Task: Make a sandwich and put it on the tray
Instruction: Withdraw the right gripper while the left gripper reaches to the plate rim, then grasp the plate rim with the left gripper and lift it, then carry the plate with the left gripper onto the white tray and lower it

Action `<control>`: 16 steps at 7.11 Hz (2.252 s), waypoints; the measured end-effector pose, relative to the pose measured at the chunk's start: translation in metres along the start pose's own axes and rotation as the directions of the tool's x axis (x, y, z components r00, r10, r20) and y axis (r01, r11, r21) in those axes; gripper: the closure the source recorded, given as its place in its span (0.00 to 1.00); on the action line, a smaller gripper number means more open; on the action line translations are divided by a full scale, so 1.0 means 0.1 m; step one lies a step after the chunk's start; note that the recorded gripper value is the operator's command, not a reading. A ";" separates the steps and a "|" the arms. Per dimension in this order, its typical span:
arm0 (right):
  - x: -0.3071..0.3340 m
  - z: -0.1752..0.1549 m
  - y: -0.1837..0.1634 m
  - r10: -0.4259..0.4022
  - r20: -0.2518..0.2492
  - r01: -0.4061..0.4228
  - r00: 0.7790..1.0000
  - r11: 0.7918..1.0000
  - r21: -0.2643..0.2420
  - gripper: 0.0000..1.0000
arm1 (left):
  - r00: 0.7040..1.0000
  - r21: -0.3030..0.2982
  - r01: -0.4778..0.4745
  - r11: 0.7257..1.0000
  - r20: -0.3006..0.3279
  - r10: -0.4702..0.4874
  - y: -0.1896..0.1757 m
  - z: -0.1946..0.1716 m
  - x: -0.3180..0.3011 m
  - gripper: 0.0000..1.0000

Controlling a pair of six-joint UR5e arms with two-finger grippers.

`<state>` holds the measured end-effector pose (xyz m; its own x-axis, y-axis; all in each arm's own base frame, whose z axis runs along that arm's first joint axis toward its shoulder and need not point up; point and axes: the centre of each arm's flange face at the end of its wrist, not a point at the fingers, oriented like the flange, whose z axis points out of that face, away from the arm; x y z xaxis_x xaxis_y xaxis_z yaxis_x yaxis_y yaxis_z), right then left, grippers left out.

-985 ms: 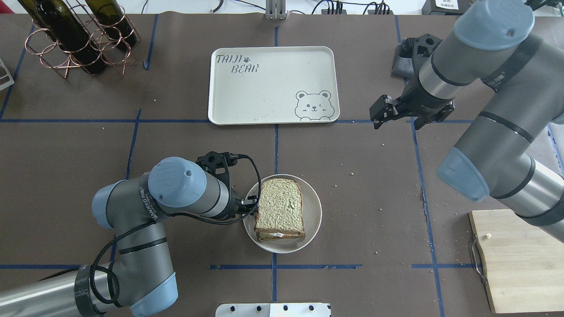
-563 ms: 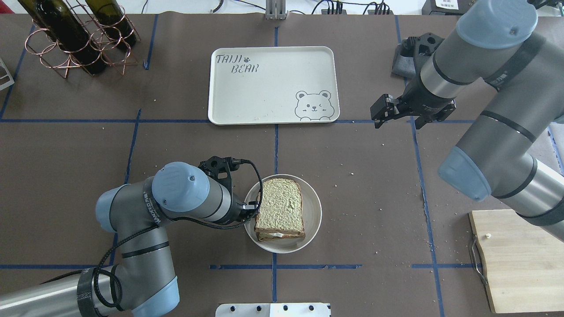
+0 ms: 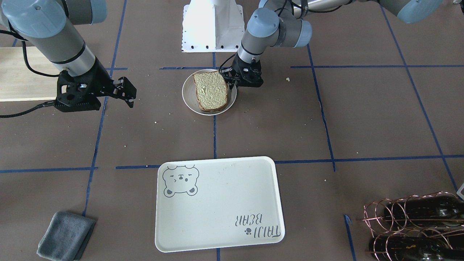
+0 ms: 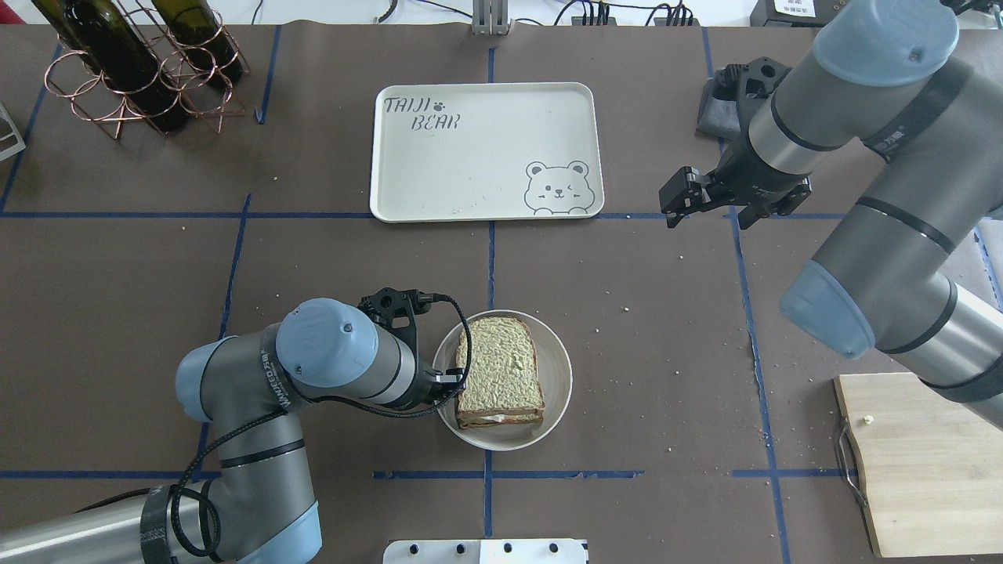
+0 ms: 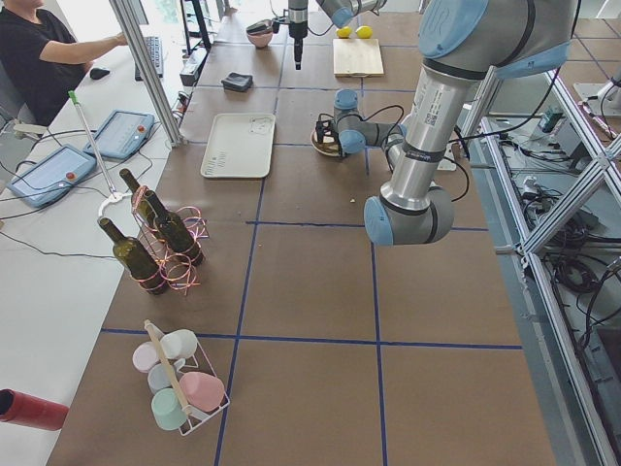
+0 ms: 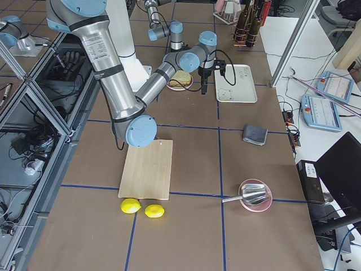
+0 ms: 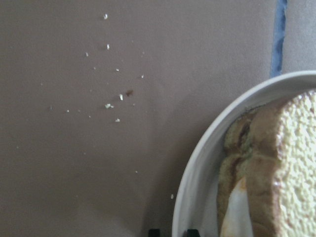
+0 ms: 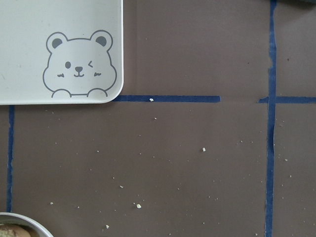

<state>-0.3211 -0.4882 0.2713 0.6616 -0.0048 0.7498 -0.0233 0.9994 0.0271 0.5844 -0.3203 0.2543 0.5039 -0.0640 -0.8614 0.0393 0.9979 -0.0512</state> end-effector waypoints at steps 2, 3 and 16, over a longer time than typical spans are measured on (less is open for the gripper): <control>0.04 -0.01 -0.01 0.006 -0.002 -0.006 1.000 1.000 0.002 0.00 | 1.000 0.001 -0.005 1.000 -0.016 0.005 0.01 -0.05 0.03 1.00; 0.11 -0.03 -0.03 0.008 -0.006 -0.008 1.000 1.000 0.006 0.00 | 0.999 0.010 -0.007 1.000 -0.042 0.008 -0.03 -0.13 0.05 1.00; 3.93 -0.54 -0.83 -0.195 -0.109 0.182 0.975 0.976 -0.123 0.00 | 0.689 0.116 0.716 0.688 -0.272 -0.672 -3.08 -0.59 0.13 1.00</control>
<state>-0.0188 -0.5707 0.5281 0.7310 -0.1960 0.6536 0.1898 0.9785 0.0811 0.5281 -0.6278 0.2291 0.0861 -0.7122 -0.6967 0.4880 0.6398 -0.5937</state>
